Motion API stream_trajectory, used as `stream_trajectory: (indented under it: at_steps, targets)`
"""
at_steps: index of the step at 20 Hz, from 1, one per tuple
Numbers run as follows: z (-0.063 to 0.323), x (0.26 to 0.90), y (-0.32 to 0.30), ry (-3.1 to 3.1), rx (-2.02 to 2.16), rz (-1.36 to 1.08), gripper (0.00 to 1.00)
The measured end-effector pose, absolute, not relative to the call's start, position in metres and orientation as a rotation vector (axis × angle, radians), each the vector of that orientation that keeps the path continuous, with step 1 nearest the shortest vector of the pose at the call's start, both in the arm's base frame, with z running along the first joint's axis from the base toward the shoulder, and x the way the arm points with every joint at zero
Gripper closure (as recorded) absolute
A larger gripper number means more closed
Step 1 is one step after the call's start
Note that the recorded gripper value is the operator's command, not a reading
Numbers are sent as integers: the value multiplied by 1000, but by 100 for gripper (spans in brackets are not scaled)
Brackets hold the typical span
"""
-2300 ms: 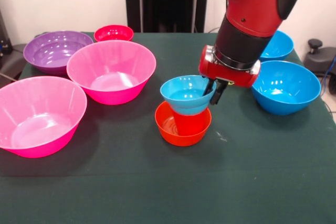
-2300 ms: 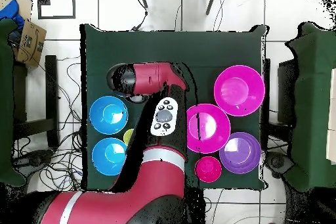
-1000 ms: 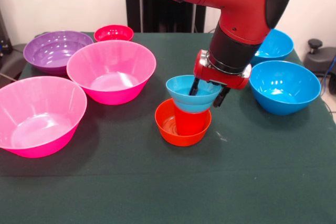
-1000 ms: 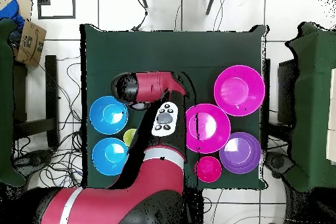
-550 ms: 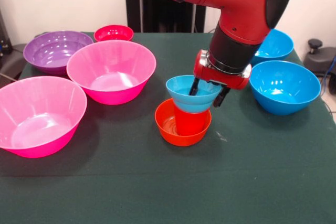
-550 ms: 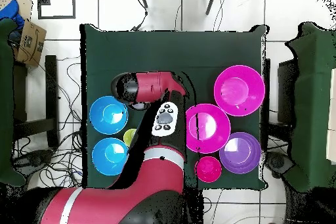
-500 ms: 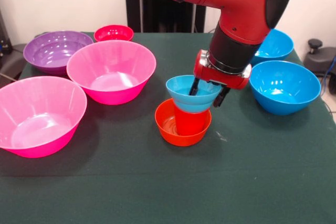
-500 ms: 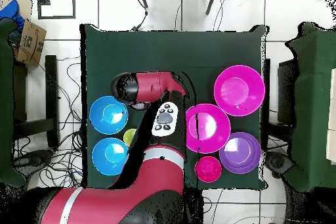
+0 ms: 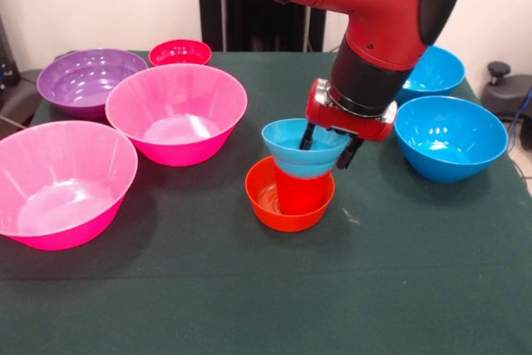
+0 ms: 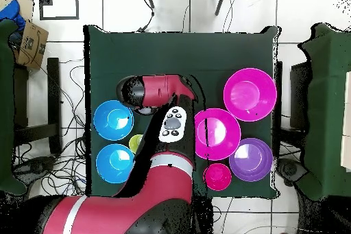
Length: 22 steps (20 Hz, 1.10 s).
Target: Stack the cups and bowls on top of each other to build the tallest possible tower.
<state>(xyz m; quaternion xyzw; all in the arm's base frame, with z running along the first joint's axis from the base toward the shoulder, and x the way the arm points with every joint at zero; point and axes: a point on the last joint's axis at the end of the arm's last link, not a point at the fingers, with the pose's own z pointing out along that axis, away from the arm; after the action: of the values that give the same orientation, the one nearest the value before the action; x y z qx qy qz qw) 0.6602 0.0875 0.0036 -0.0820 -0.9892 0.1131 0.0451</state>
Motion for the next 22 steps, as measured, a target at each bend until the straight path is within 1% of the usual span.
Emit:
stream_trajectory:
  at_steps: [22]
  targets:
    - [11,667,81,-3033,-276,329,0]
